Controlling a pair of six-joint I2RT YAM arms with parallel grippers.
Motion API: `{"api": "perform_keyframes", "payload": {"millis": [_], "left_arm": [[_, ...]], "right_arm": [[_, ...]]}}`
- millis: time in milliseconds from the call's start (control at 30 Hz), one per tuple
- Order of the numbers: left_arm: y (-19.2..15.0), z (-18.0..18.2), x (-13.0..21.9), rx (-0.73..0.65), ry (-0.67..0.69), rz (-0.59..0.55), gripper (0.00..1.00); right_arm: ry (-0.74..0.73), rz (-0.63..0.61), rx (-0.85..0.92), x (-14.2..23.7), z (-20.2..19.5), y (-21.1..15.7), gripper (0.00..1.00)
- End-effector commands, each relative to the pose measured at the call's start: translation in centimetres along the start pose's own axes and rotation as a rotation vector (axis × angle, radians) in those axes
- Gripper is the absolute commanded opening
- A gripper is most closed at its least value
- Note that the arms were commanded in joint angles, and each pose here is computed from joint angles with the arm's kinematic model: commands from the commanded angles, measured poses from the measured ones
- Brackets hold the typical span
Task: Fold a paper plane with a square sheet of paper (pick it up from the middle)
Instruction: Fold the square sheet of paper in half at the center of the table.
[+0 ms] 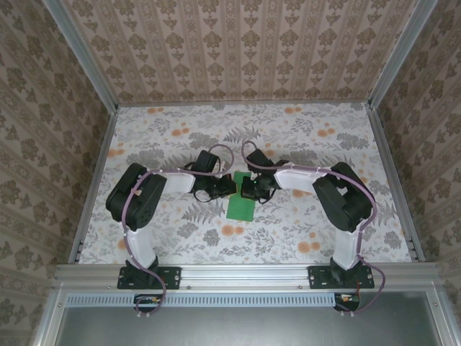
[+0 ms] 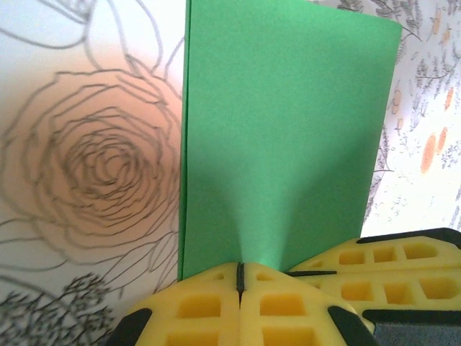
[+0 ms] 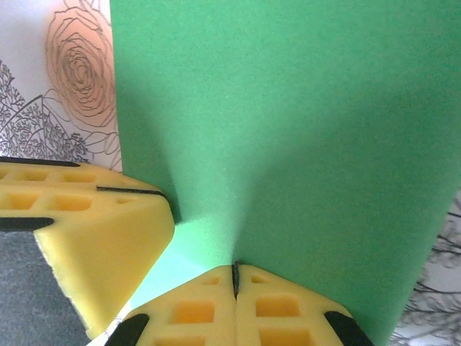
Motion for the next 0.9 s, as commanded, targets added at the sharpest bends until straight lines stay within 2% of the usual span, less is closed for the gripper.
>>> {"api": "perform_keyframes", "payload": {"millis": [0, 200, 367, 533, 600, 700, 867], "left_arm": [[-6.6, 9.3, -2.5, 0.206, 0.429, 0.217, 0.00], [-6.5, 9.3, -2.5, 0.196, 0.428, 0.209, 0.00], [-6.4, 9.2, -2.5, 0.187, 0.423, 0.209, 0.00], [-6.1, 8.8, -2.4, 0.172, 0.413, 0.206, 0.00], [-6.0, 8.6, -2.4, 0.168, 0.409, 0.204, 0.00], [-5.9, 8.5, -2.4, 0.166, 0.407, 0.205, 0.00], [-5.8, 8.5, -2.5, 0.171, 0.405, 0.206, 0.00]], "right_arm": [[-0.111, 0.061, -0.048, 0.1, -3.7, -1.9, 0.00], [-0.126, 0.056, -0.110, 1.4, -6.6, -2.4, 0.00], [-0.118, 0.030, -0.125, 2.8, -7.5, -2.0, 0.00], [-0.013, -0.058, -0.071, 4.9, -5.6, -0.7, 0.00], [0.084, -0.073, -0.046, 5.2, -4.3, -0.1, 0.00], [0.211, -0.046, -0.016, 4.5, -2.5, 0.8, 0.00], [0.269, -0.003, 0.007, 2.4, -1.1, 2.0, 0.00]]}}
Point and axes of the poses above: each hand's point on the last joint's axis, 136 mm out from that joint toward the fingers, its own x axis back along the fingers, its own z axis along the line the jaws close on, y = z × x, the point moved 9 cm from there along x, back along the fingers, and after that the axes turned 1 degree about x, right-handed, at the moved point
